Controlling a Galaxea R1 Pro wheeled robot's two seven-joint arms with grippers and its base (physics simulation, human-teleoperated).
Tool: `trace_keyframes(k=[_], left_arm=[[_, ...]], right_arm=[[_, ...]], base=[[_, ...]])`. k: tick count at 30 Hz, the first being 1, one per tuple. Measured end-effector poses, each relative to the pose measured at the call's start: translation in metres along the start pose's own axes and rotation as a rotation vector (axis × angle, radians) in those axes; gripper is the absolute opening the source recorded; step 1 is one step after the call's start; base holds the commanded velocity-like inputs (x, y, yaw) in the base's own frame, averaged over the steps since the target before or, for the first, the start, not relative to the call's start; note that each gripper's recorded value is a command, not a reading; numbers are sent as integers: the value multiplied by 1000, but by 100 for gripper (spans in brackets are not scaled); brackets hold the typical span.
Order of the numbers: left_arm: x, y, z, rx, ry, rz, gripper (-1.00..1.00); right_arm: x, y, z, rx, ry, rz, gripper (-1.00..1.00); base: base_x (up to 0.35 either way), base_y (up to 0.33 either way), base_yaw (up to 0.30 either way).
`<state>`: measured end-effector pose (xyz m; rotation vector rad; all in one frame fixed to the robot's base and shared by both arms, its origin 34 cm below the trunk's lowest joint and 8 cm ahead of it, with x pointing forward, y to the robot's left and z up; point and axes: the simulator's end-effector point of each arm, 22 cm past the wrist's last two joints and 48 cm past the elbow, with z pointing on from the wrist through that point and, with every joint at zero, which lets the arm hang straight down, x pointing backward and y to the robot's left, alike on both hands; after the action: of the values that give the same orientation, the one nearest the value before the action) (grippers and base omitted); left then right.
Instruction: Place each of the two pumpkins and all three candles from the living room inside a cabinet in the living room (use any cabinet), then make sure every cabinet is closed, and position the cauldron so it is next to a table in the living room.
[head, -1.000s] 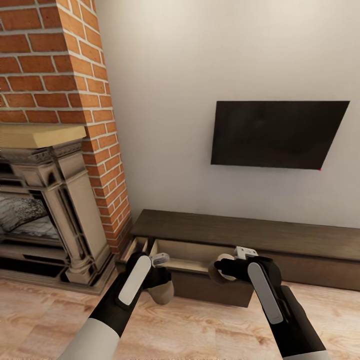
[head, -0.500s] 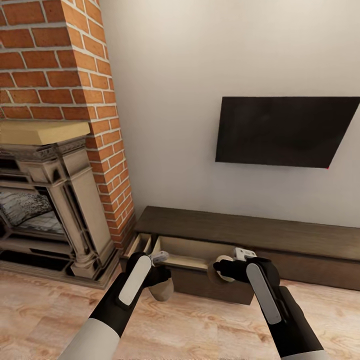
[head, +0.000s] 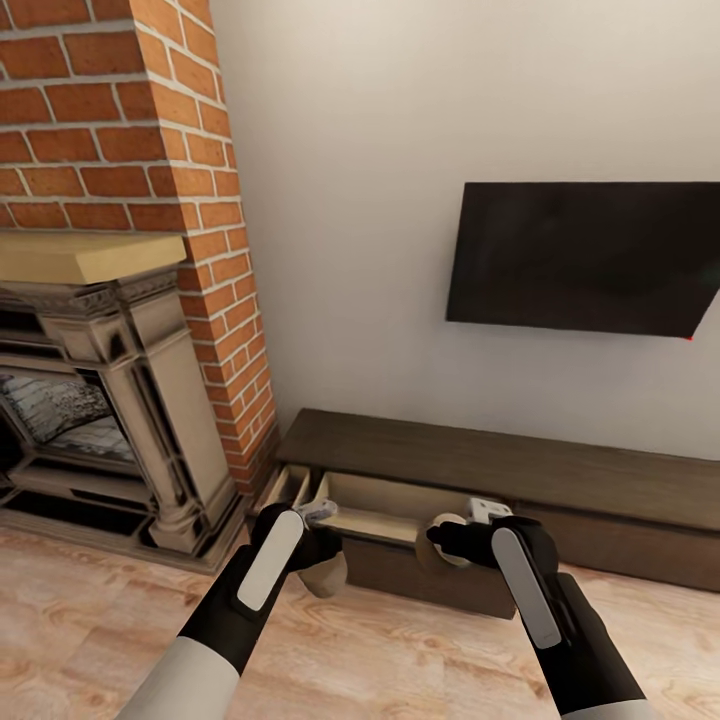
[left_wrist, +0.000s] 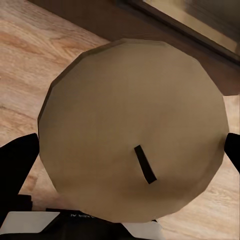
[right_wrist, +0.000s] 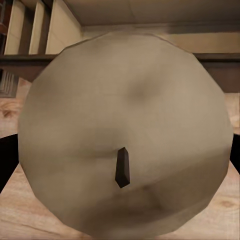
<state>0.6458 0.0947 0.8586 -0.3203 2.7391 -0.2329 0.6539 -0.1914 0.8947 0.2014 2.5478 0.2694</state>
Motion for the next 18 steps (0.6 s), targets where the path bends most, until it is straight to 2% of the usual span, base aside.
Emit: trace_keyframes(k=[5,18], left_arm=[[-6,-4,-4,16,-20,-1,-100],[-1,-3,3,16,-6,-6,-100]], right_arm=[[3,-1,3,0,9,2,-100],[9,-4,12,6,28,5,-100]], base=[[155,191,72],[8,11,72]])
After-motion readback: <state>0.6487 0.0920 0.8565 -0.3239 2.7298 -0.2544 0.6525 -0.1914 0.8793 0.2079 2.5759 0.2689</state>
